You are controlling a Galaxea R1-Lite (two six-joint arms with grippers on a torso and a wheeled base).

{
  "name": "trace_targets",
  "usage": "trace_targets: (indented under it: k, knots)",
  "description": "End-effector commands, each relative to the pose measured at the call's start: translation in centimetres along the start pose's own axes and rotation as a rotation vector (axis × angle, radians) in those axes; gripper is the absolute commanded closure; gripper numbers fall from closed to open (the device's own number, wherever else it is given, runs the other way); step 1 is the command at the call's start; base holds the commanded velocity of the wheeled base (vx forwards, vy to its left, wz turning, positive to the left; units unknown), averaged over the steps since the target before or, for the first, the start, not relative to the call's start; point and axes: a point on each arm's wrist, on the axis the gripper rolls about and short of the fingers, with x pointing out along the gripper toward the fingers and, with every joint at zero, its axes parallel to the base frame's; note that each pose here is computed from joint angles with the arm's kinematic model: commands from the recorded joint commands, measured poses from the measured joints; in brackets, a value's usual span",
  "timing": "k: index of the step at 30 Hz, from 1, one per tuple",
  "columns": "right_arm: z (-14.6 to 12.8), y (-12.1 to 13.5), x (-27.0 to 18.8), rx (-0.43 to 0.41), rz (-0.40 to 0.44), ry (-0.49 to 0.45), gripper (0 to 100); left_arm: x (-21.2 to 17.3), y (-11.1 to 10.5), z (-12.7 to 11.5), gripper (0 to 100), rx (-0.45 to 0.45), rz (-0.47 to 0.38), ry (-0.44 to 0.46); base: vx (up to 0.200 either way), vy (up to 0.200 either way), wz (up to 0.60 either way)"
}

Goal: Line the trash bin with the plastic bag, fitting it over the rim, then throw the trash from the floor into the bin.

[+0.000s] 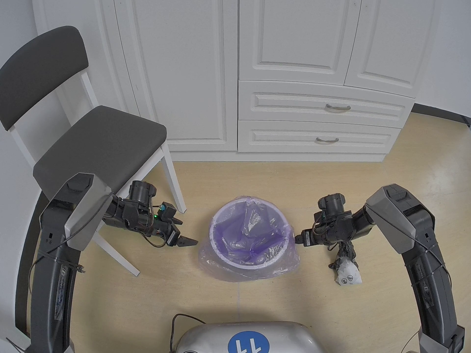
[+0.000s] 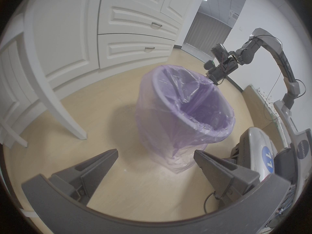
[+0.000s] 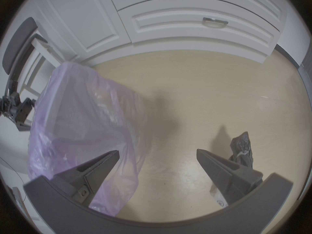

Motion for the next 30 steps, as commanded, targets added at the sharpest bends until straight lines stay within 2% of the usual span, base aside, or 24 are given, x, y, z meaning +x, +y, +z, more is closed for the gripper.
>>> trace_targets:
  k: [1, 3, 7, 16, 21, 26, 30]
  knots:
    - [1.2, 1.5, -1.7, -0.027, 0.011, 0.059, 0, -2.8, 0.2, 1.5, 0, 0.035, 0.057, -0.02, 0.0, 0.0, 0.0]
    - [1.3, 2.2, -2.1, -0.036, 0.02, 0.083, 0, -3.3, 0.1, 1.8, 0, 0.043, 0.072, -0.033, 0.0, 0.0, 0.0]
    - [1.5, 3.8, -1.1, -0.048, 0.046, 0.07, 0, -3.8, -0.2, 2.9, 0, 0.05, 0.094, -0.075, 0.0, 0.0, 0.0]
    - [1.5, 4.9, -0.3, -0.028, 0.058, 0.064, 0, -4.5, -2.2, 4.2, 0, 0.031, 0.111, -0.153, 0.0, 0.0, 0.0]
    - [1.4, 3.0, -2.0, -0.014, 0.032, 0.094, 0, -4.5, -3.5, 4.9, 0, 0.002, 0.186, -0.169, 0.0, 0.0, 0.0]
    - [1.4, 1.3, -4.1, -0.027, 0.033, 0.105, 0, -3.9, -4.8, 5.1, 0, -0.003, 0.175, -0.193, 0.0, 0.0, 0.0]
    - [2.1, -0.1, -6.6, -0.001, 0.059, 0.095, 0, -3.7, -5.9, 5.4, 0, -0.016, 0.165, -0.217, 0.0, 0.0, 0.0]
